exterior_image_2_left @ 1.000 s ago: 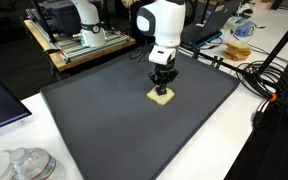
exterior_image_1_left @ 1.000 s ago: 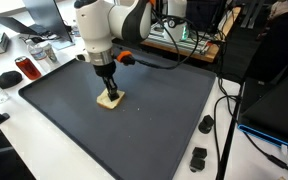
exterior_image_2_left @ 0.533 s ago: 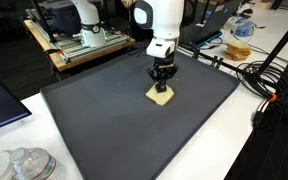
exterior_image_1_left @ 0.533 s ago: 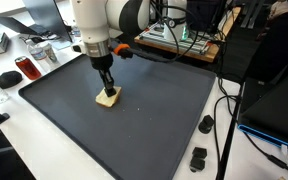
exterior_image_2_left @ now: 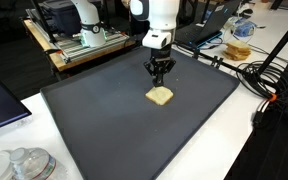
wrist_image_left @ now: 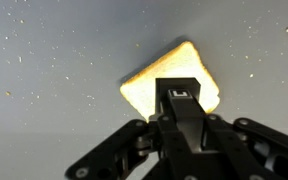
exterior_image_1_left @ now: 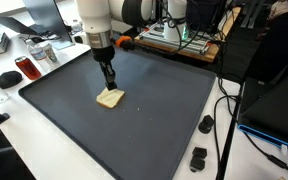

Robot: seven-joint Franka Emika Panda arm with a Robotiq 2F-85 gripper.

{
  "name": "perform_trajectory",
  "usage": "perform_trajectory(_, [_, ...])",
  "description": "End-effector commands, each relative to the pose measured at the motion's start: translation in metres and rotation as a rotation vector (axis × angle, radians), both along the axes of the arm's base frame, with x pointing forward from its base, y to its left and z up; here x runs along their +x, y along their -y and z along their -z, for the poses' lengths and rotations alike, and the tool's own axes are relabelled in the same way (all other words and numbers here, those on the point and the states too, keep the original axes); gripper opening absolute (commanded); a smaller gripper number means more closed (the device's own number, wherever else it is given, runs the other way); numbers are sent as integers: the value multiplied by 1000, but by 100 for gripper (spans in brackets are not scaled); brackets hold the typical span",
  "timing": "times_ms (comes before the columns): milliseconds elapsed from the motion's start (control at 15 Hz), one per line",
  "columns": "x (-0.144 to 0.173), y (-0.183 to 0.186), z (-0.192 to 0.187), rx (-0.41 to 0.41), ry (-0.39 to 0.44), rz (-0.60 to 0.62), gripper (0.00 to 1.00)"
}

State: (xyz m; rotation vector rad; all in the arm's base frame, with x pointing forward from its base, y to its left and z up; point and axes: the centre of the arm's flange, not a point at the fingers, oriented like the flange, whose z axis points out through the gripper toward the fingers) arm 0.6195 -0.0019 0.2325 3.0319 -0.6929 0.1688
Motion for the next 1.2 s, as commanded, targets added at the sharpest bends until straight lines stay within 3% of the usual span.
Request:
perform_trajectory(0, [-22, -28, -19, -75, 56, 20, 5])
perform_trajectory(600, [-23, -94, -33, -252, 130, -4, 5])
perform_trajectory(1133, [-24, -130, -17, -350, 103, -86, 5])
